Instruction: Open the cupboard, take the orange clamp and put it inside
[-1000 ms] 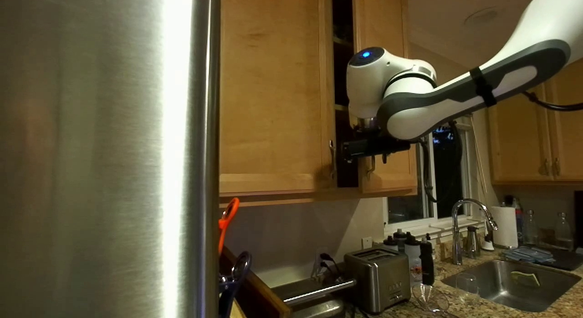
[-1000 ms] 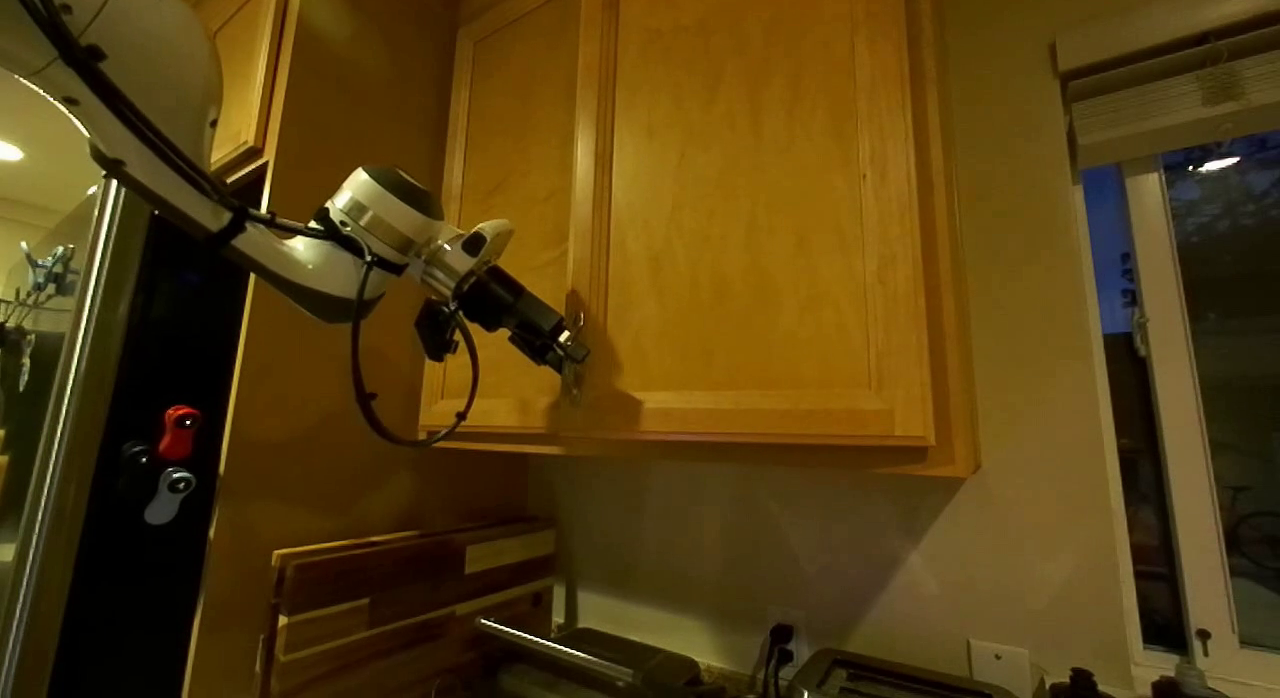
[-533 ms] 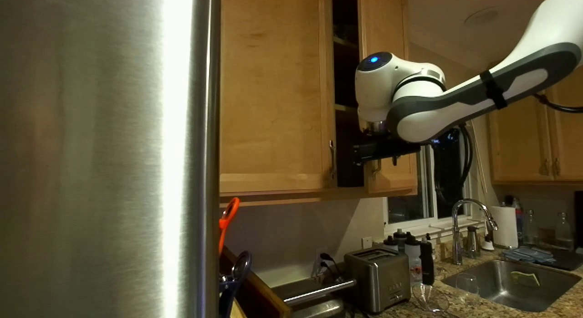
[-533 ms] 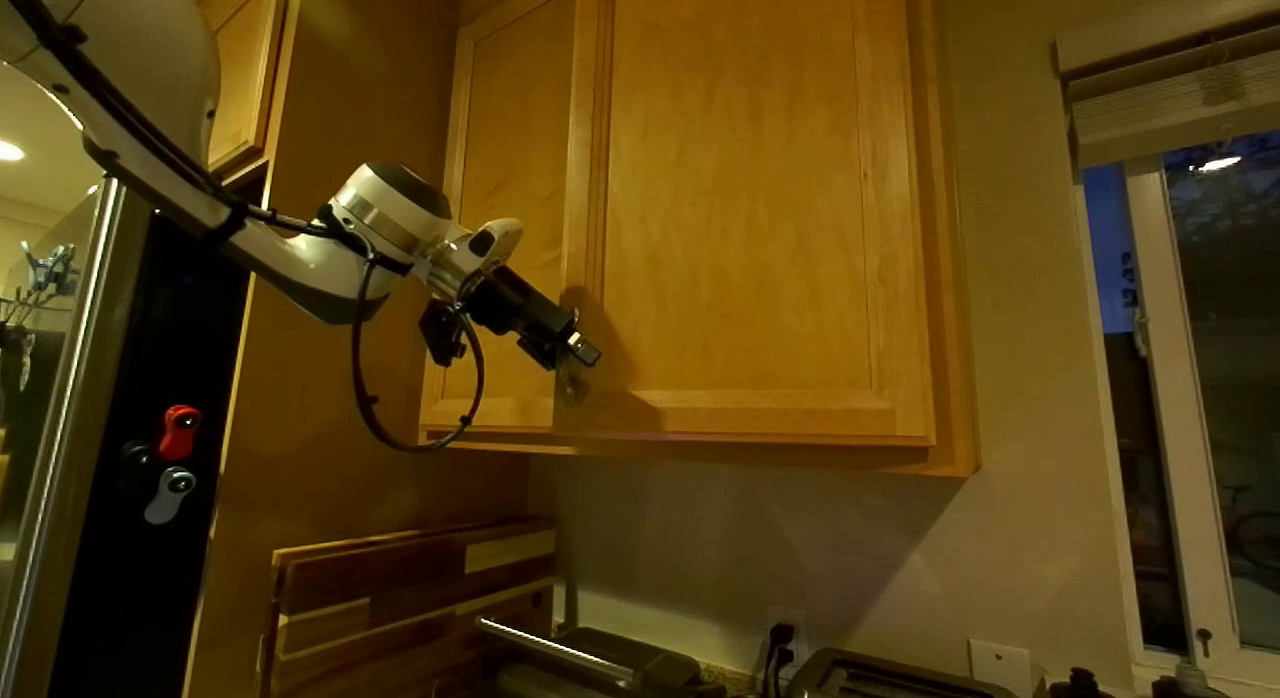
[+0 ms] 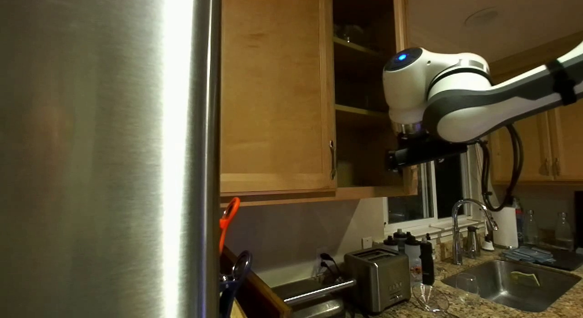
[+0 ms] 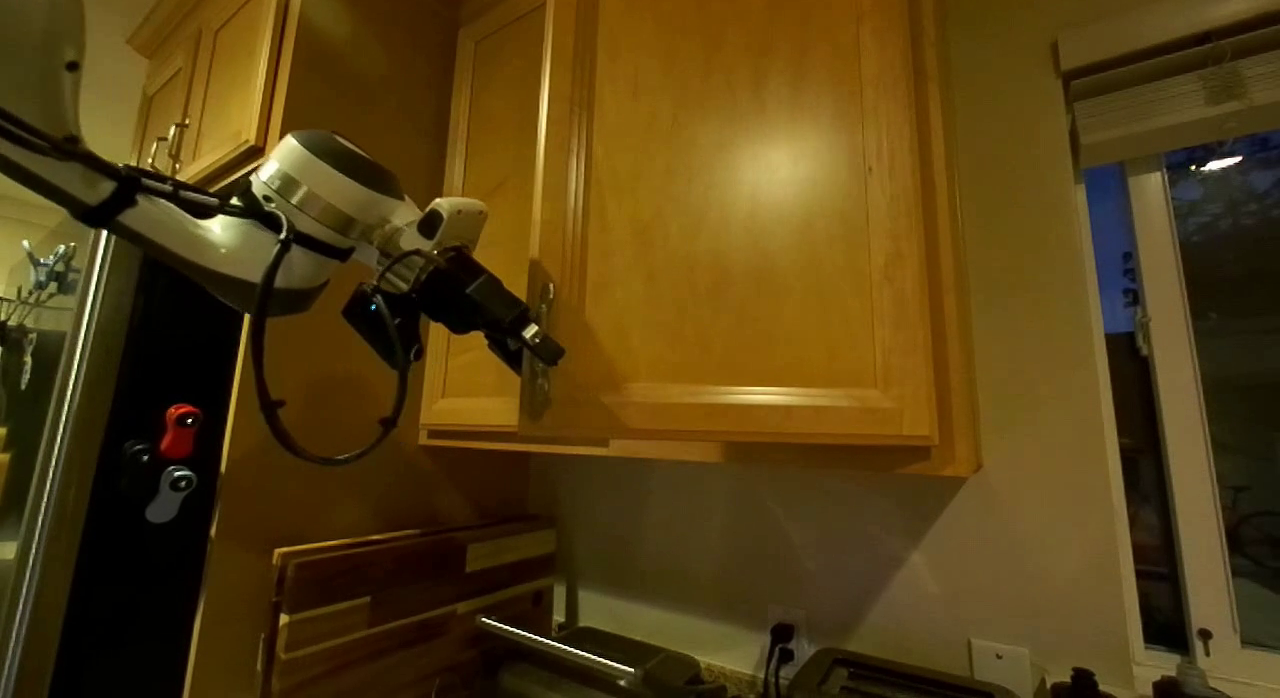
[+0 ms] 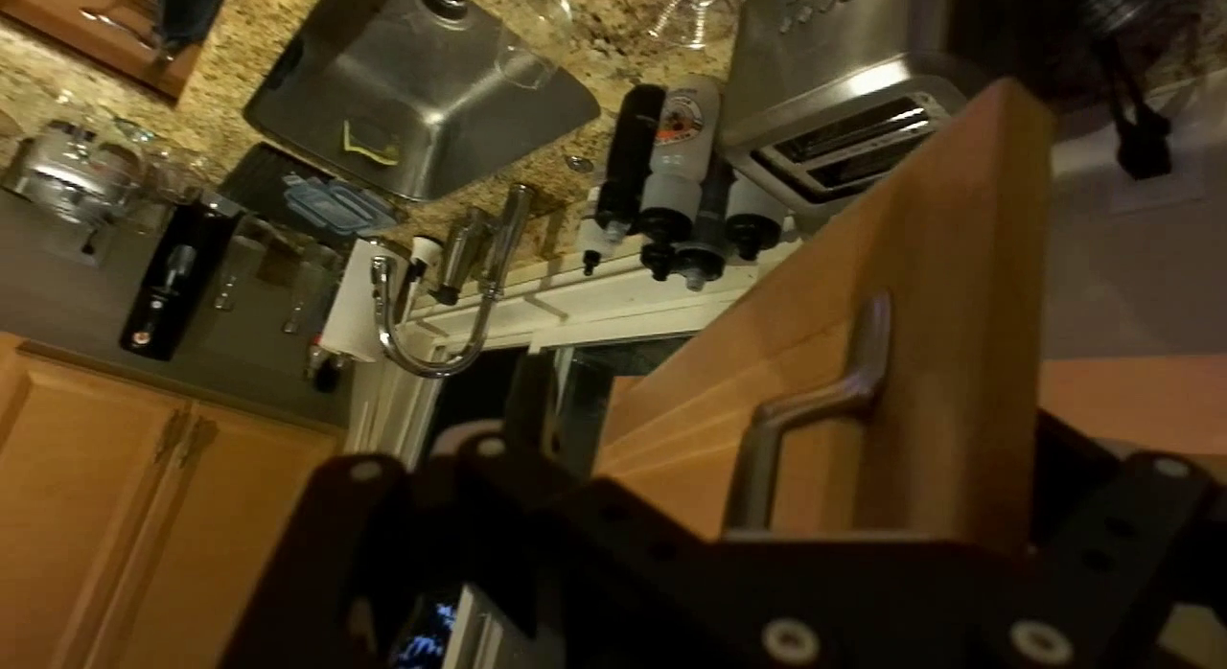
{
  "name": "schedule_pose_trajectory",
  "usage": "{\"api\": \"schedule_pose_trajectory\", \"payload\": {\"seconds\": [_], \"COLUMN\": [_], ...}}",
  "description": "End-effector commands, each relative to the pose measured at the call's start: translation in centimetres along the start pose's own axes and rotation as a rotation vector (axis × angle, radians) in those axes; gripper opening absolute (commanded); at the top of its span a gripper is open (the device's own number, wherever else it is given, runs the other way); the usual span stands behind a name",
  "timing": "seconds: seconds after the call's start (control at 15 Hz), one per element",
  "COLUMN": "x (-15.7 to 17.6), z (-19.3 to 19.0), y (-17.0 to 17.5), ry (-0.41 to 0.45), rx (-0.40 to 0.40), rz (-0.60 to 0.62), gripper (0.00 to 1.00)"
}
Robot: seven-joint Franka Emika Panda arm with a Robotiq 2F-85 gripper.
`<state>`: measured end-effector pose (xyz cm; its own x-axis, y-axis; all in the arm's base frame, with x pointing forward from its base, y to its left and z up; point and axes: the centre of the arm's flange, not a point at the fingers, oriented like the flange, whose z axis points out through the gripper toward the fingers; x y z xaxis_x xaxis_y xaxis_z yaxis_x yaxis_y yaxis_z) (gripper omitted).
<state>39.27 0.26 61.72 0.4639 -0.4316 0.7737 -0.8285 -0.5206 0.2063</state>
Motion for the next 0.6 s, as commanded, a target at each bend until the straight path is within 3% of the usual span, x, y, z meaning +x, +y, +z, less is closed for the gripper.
{"api": "schedule_pose_trajectory", "payload": {"seconds": [0.0,0.33,0.53], "x": [-2.0,-2.5,-2.7], "z": [0.5,1.5,1.5], "y": [7.7,13.3,15.4], "ry": [-0.033,-0.079,-0.115], "rx": [-0.103,-0.236,-0.253], "rz": [0.052,0.113,0.113], "gripper": [1.0,1.0,1.0]}}
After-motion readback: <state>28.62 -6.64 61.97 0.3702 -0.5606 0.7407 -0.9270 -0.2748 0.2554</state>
